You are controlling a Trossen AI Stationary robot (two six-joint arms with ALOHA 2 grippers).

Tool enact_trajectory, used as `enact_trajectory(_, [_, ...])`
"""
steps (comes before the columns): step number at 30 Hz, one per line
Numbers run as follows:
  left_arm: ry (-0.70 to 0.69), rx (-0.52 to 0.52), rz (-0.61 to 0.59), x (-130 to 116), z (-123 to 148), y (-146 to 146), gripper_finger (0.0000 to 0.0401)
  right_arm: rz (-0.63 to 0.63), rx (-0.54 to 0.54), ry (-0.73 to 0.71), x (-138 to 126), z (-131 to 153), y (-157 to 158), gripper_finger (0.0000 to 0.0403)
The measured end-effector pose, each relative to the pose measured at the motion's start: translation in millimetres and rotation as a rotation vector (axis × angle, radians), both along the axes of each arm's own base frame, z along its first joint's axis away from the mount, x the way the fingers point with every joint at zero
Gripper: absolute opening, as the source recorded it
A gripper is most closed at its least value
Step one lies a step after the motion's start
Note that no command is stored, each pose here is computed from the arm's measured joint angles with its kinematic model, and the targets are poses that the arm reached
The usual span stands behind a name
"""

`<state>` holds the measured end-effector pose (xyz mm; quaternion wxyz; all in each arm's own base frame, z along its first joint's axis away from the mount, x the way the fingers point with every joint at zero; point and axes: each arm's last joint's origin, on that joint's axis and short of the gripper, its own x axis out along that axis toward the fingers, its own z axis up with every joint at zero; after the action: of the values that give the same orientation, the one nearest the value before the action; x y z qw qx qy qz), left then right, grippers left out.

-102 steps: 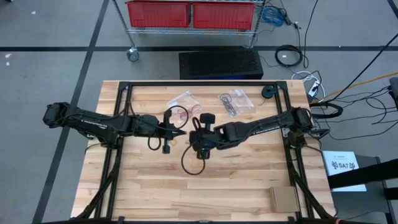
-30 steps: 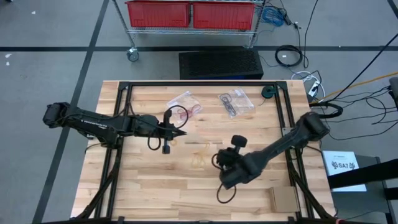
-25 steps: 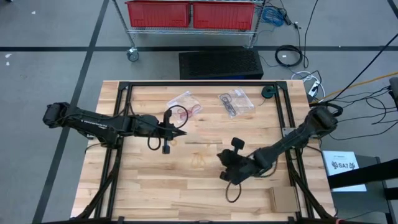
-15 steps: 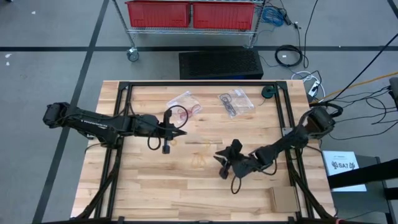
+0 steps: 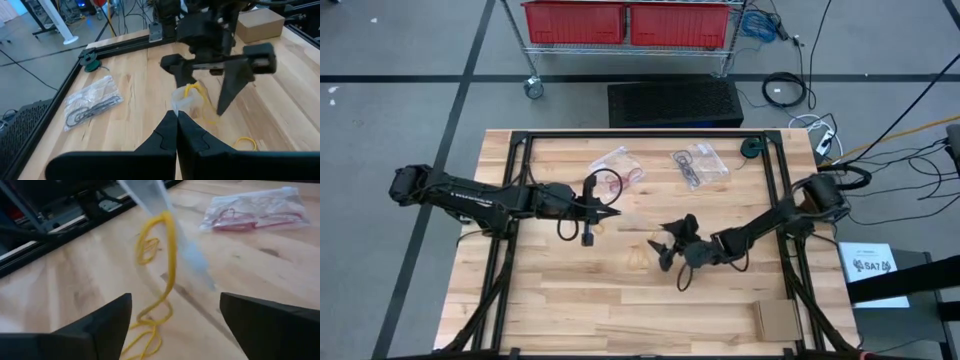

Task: Sort rubber bands
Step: Put the top yellow rubber band into the zip bag

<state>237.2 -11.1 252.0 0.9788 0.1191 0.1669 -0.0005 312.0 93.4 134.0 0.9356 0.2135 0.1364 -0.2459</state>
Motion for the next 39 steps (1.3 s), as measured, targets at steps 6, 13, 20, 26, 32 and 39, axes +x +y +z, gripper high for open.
enact_trajectory(6, [-0.002, -0.001, 0.000, 0.1, 0.2, 0.0, 0.0001, 0.024, -0.021, 0.017, 18.5, 2.9, 0.9, 0.0226])
enact_trajectory(13, [0.005, -0.018, 0.006, -0.2, -0.4, 0.0, 0.0001, 0.077, -0.096, 0.125, 32.7, 17.1, 21.5, 0.0025])
enact_trajectory(20, [0.004, -0.028, -0.003, -0.1, -0.3, -0.3, 0.0001, 0.139, -0.130, 0.207, 45.5, 43.3, 39.2, 0.0005])
enact_trajectory(26, [0.004, -0.031, -0.009, -0.1, -0.3, -0.5, 0.0001, 0.205, -0.103, 0.273, 52.1, 57.6, 42.6, 0.0005])
enact_trajectory(32, [0.004, -0.031, -0.009, -0.1, -0.3, -0.5, 0.0001, 0.157, -0.124, 0.345, 50.3, 52.6, 31.8, 0.0022])
enact_trajectory(39, [0.004, -0.031, -0.010, -0.1, -0.3, -0.5, 0.0001, 0.171, -0.106, 0.401, 49.8, 49.9, 22.8, 0.0108])
